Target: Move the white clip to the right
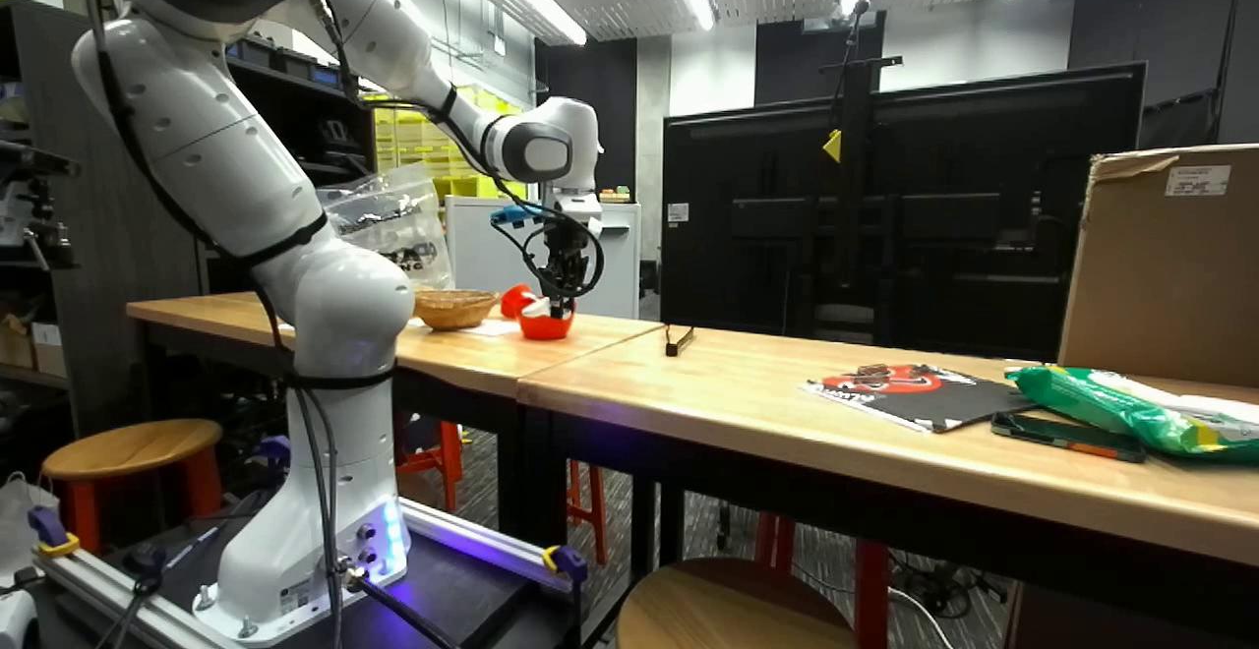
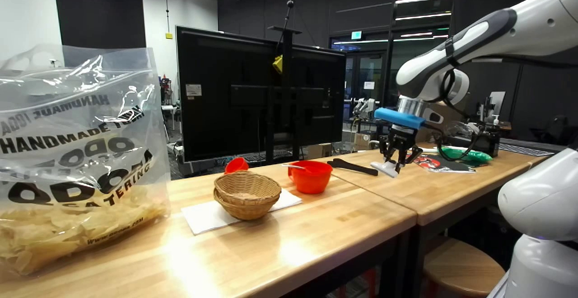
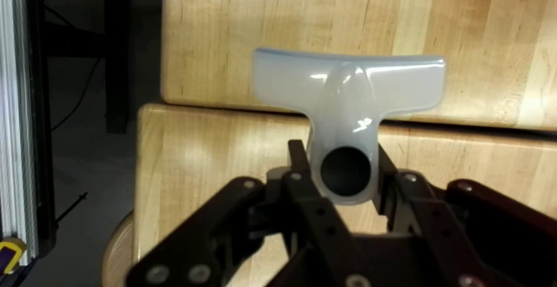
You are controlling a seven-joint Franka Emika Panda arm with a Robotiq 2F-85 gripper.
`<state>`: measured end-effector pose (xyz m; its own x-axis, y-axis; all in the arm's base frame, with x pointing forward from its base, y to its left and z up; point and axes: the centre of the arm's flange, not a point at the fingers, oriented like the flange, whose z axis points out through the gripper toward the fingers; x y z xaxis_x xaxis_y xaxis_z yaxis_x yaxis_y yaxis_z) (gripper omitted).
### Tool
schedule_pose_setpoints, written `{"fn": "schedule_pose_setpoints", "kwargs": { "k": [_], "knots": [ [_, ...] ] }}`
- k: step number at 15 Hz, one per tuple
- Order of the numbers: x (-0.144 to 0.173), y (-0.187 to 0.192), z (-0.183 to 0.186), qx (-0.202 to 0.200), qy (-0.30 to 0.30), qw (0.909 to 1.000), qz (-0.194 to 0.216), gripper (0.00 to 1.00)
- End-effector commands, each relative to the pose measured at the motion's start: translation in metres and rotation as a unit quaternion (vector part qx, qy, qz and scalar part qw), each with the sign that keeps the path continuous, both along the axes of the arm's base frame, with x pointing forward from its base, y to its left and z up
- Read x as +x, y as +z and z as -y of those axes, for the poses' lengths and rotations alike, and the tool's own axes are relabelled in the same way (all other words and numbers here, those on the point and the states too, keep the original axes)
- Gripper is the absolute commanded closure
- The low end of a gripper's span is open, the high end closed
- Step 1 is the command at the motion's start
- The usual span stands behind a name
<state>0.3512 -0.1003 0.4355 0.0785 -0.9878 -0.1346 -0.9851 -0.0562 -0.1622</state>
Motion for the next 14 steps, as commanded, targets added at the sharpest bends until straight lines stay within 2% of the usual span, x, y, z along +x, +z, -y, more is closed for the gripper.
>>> {"fn": "schedule_pose_setpoints", "kwargs": {
  "k": [1,14],
  "knots": [
    [0.009,0.0,0.008,0.003,0.002,0.9998,-0.019,0.9],
    [0.057,-0.052,0.023,0.012,0.018,0.998,-0.059,0.9]
  ]
}}
